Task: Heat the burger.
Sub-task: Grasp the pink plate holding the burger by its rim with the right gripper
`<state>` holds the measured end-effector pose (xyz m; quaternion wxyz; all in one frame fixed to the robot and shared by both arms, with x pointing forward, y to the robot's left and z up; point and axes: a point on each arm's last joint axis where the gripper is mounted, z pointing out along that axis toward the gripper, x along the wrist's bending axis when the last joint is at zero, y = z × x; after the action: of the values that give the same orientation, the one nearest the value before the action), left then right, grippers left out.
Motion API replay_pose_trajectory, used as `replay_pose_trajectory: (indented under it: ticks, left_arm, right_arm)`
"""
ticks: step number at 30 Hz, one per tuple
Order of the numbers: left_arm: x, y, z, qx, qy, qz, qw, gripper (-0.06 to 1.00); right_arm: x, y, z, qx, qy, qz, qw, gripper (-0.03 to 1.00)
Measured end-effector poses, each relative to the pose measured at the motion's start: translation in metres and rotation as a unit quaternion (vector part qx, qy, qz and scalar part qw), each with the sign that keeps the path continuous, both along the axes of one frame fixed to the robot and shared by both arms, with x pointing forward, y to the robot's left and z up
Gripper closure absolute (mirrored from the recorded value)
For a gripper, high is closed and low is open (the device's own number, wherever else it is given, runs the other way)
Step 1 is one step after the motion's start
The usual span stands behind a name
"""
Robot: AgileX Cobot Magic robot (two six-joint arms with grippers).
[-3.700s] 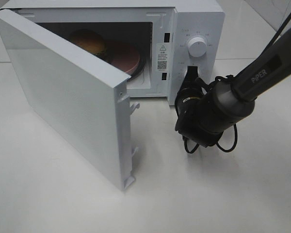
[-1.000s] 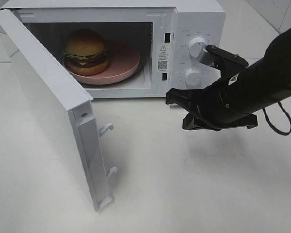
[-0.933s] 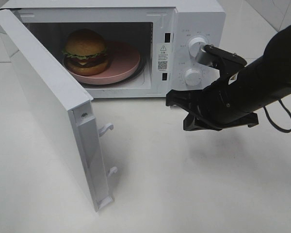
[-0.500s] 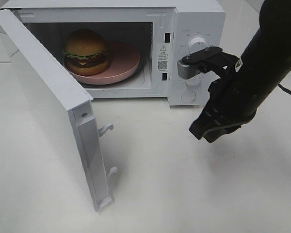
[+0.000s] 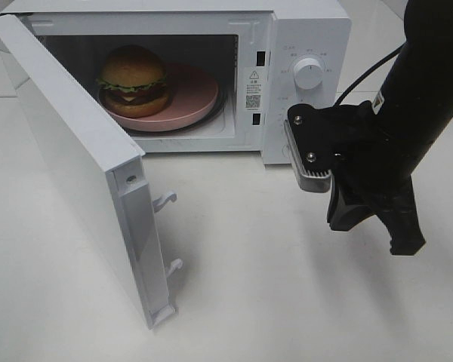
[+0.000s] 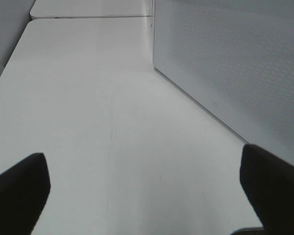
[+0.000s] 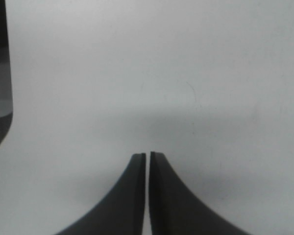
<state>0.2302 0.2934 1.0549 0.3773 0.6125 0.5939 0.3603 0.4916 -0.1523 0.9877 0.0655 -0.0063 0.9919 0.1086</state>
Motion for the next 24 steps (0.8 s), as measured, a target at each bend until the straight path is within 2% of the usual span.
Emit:
replay_pose_trajectory:
  ticks: [1, 2, 3, 5, 15, 17, 18, 20, 21, 22, 23, 24]
  left_arm:
    - [0.000, 0.000, 0.000, 0.000, 0.000, 0.000, 1.000, -0.03]
    - [0.000, 0.000, 0.000, 0.000, 0.000, 0.000, 1.000, -0.03]
    - [0.000, 0.000, 0.000, 0.000, 0.000, 0.000, 1.000, -0.03]
    - [0.000, 0.000, 0.000, 0.000, 0.000, 0.000, 1.000, -0.03]
    - [0.000, 0.000, 0.000, 0.000, 0.000, 0.000, 1.000, -0.03]
    - [0.000, 0.000, 0.000, 0.000, 0.000, 0.000, 1.000, -0.03]
    - [0.000, 0.000, 0.000, 0.000, 0.000, 0.000, 1.000, -0.03]
    - [0.000, 0.000, 0.000, 0.000, 0.000, 0.000, 1.000, -0.03]
    - [0.000, 0.000, 0.000, 0.000, 0.000, 0.000, 1.000, -0.03]
    - [0.000, 0.000, 0.000, 0.000, 0.000, 0.000, 1.000, -0.03]
    - [0.000, 0.000, 0.000, 0.000, 0.000, 0.000, 1.000, -0.03]
    - [0.000, 0.000, 0.000, 0.000, 0.000, 0.000, 1.000, -0.03]
  right_arm:
    - [0.000, 0.000, 0.000, 0.000, 0.000, 0.000, 1.000, 0.92]
    - [0.000, 0.000, 0.000, -0.006, -0.009, 0.039, 0.999, 0.91]
    - [0.000, 0.000, 0.000, -0.006, -0.009, 0.039, 0.999, 0.91]
    - [0.000, 0.000, 0.000, -0.011, -0.020, 0.082, 0.996, 0.91]
    - [0.005, 0.002, 0.001, -0.006, -0.056, 0.105, 0.993, 0.84]
    - [0.007, 0.002, 0.002, -0.005, -0.064, 0.105, 0.992, 0.78]
    - [0.007, 0.002, 0.002, -0.005, -0.064, 0.105, 0.992, 0.78]
    - [0.007, 0.010, 0.003, 0.004, -0.087, 0.108, 0.990, 0.61]
    - [0.007, 0.010, 0.003, 0.004, -0.087, 0.108, 0.990, 0.61]
    - [0.008, 0.013, 0.004, 0.008, -0.097, 0.108, 0.989, 0.55]
    - [0.008, 0.020, 0.006, 0.019, -0.115, 0.097, 0.988, 0.42]
    - [0.008, 0.020, 0.006, 0.019, -0.115, 0.097, 0.988, 0.42]
